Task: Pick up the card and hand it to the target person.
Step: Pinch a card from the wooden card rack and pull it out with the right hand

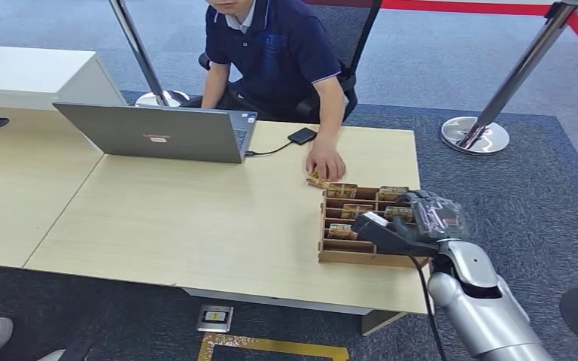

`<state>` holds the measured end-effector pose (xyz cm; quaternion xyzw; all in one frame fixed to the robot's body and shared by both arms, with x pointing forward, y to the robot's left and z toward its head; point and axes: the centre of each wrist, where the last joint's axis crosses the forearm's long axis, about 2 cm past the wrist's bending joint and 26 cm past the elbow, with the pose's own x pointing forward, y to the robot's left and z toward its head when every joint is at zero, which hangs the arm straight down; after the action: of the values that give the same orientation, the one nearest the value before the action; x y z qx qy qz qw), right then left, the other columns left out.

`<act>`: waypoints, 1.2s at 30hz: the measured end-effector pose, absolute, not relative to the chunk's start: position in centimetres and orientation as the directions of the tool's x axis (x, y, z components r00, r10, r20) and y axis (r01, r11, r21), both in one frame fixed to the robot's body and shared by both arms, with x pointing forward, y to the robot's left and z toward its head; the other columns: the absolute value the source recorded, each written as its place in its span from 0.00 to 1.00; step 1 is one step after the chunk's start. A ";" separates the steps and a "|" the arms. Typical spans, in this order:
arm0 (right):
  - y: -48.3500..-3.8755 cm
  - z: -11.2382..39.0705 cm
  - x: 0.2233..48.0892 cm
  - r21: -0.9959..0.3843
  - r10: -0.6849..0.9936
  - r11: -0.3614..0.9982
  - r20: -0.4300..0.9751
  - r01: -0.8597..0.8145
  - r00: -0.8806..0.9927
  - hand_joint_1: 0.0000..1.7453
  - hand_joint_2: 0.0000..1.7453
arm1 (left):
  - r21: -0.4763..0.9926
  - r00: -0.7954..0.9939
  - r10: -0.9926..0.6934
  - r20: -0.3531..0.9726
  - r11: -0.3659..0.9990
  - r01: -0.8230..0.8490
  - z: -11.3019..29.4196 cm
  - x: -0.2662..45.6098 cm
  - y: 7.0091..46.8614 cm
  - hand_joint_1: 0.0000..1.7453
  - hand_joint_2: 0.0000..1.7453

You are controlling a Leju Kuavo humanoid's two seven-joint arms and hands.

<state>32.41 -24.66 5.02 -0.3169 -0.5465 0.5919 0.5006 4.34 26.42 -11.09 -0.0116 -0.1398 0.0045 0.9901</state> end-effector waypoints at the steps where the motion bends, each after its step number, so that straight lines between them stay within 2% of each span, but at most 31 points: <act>1: -24.7 5.0 32.4 -0.964 0.939 0.098 0.171 -0.246 -0.297 0.48 1.00 | -0.025 0.961 0.012 0.276 1.000 -0.006 -11.1 4.3 26.4 0.00 1.00; 8: -25.1 5.0 32.4 -0.964 0.942 0.086 0.160 -0.252 -0.294 0.52 1.00 | -0.026 0.961 0.012 0.275 1.000 -0.005 -11.1 4.3 26.4 0.00 1.00; 10: -25.1 5.0 32.4 -0.964 0.942 0.082 0.157 -0.252 -0.295 0.56 1.00 | -0.026 0.961 0.012 0.275 1.000 -0.005 -11.1 4.3 26.4 0.00 1.00; 14: -25.1 5.2 32.6 -0.966 0.940 0.077 0.152 -0.246 -0.305 0.79 1.00 | -0.026 0.962 0.015 0.271 1.000 -0.008 -11.1 4.3 26.4 0.00 1.00; 17: -25.0 5.4 32.8 -0.968 0.937 0.078 0.153 -0.239 -0.313 0.85 1.00 | -0.027 0.963 0.017 0.269 1.000 -0.010 -11.1 4.3 26.4 0.00 1.00; 22: -24.6 5.5 32.9 -0.970 0.934 0.080 0.153 -0.229 -0.323 0.89 1.00 | -0.027 0.963 0.020 0.267 1.000 -0.013 -11.1 4.3 26.3 0.00 1.00; 26: -24.4 5.7 33.0 -0.972 0.932 0.079 0.151 -0.222 -0.330 0.99 1.00 | -0.028 0.963 0.022 0.267 0.999 -0.015 -11.1 4.3 26.3 0.00 1.00; 36: -24.2 6.6 32.6 -0.982 0.913 0.088 0.147 -0.167 -0.382 1.00 1.00 | -0.029 0.963 0.028 0.267 0.999 -0.021 -11.1 4.3 26.3 0.00 1.00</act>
<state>32.62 -24.21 6.64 -0.3207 -0.5812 0.5943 0.4541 4.28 26.32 -11.09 -0.0132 -0.1349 0.0125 0.9907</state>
